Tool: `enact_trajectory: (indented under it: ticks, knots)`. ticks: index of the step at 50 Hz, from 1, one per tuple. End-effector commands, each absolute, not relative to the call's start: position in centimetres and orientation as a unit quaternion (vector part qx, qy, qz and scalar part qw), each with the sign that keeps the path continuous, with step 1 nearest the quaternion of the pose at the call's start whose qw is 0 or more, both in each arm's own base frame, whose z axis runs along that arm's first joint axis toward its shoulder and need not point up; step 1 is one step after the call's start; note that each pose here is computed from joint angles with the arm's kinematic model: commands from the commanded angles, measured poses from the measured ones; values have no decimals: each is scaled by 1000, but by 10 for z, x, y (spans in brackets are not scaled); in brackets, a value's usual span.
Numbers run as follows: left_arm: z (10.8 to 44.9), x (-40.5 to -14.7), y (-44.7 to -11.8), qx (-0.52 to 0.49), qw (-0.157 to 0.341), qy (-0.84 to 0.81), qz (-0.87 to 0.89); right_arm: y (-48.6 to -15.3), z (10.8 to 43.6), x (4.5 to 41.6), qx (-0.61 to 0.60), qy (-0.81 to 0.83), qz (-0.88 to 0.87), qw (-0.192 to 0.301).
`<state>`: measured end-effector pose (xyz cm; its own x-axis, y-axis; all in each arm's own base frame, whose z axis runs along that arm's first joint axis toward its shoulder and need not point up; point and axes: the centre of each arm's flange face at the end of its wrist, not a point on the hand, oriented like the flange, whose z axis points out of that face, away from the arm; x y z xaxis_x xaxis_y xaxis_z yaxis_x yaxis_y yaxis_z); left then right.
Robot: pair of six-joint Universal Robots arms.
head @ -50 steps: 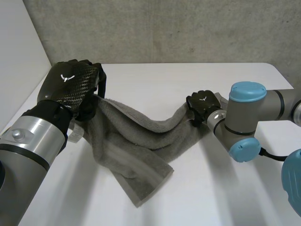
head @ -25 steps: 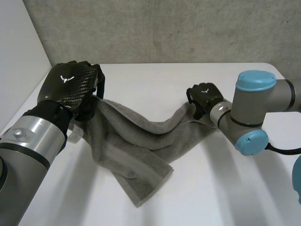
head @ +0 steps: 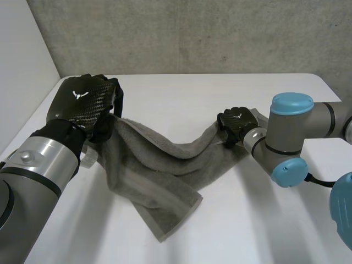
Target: Fold the laundry
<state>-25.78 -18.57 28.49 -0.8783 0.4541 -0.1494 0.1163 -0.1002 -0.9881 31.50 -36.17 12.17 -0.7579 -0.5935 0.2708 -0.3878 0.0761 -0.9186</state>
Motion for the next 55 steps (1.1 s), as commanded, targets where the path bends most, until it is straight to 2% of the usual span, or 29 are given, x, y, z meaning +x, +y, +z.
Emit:
enact_trajectory:
  ticks: [1, 7, 10, 12, 13, 15, 16, 17, 18, 19, 20, 21, 23, 26, 32, 34, 37, 39, 43, 45, 47, 48, 49, 50, 51, 52, 53, 54, 55]
  knots:
    - [281, -257, -190, -215, 114, -665, 706, -367, 116, 318, -339, 724, -594, 90]
    - [278, -257, -193, -215, 112, -670, 702, -372, 116, 321, -339, 715, -605, 92]
    - [277, -257, -194, -215, 111, -670, 702, -375, 127, 322, -336, 707, -616, 92]
    - [279, -255, -198, -210, 106, -670, 704, -382, 155, 315, -321, 693, -639, 88]
    - [279, -255, -198, -210, 106, -670, 704, -382, 156, 315, -320, 693, -639, 88]
    - [279, -253, -201, -206, 103, -671, 705, -390, 206, 290, -292, 675, -673, 71]
    - [280, -250, -204, -202, 98, -671, 706, -390, 206, 290, -292, 675, -673, 71]
    - [280, -247, -207, -197, 94, -672, 708, -388, 230, 280, -283, 664, -689, 66]
    - [281, -247, -208, -197, 94, -672, 708, -383, 254, 271, -282, 650, -703, 61]
    - [281, -245, -210, -195, 91, -672, 708, -383, 254, 271, -282, 650, -703, 61]
    - [280, -244, -211, -193, 89, -674, 708, -374, 276, 264, -286, 637, -713, 59]
    - [280, -244, -211, -193, 89, -674, 708, -374, 276, 264, -286, 637, -713, 59]
    - [281, -243, -212, -193, 87, -672, 709, -357, 310, 244, -298, 629, -716, 48]
    - [282, -242, -214, -193, 82, -675, 708, -338, 328, 225, -321, 642, -696, 27]
    - [276, -241, -211, -201, 79, -690, 691, -304, 323, 207, -389, 689, -611, -13]
    - [256, -241, -209, -229, 69, -727, 644, -281, 302, 201, -453, 717, -530, -30]
    - [242, -241, -208, -248, 61, -748, 612, -269, 291, 199, -486, 723, -489, -34]
    - [216, -241, -205, -287, 39, -782, 553, -252, 270, 197, -533, 728, -430, -30]
    - [193, -242, -207, -324, 19, -800, 505, -246, 249, 196, -554, 735, -390, -29]
    - [184, -244, -212, -338, 10, -803, 491, -247, 238, 195, -556, 743, -371, -32]
    - [173, -250, -226, -355, -1, -800, 484, -262, 215, 192, -555, 758, -339, -54]
    - [173, -250, -226, -355, -1, -800, 484, -263, 215, 192, -555, 758, -339, -54]
    - [174, -255, -238, -355, -4, -793, 495, -277, 212, 192, -550, 755, -349, -77]
    - [181, -262, -253, -349, -5, -780, 520, -291, 215, 197, -544, 743, -377, -99]
    - [181, -262, -253, -349, -5, -780, 520, -291, 215, 197, -544, 743, -377, -99]
    - [193, -268, -271, -338, -6, -762, 552, -304, 223, 207, -538, 722, -418, -119]
    - [193, -268, -271, -338, -6, -762, 552, -321, 235, 217, -528, 690, -474, -144]
    - [211, -275, -289, -325, -6, -737, 593, -322, 236, 217, -528, 690, -474, -144]
    - [236, -283, -308, -309, -5, -701, 643, -343, 254, 226, -505, 652, -539, -172]
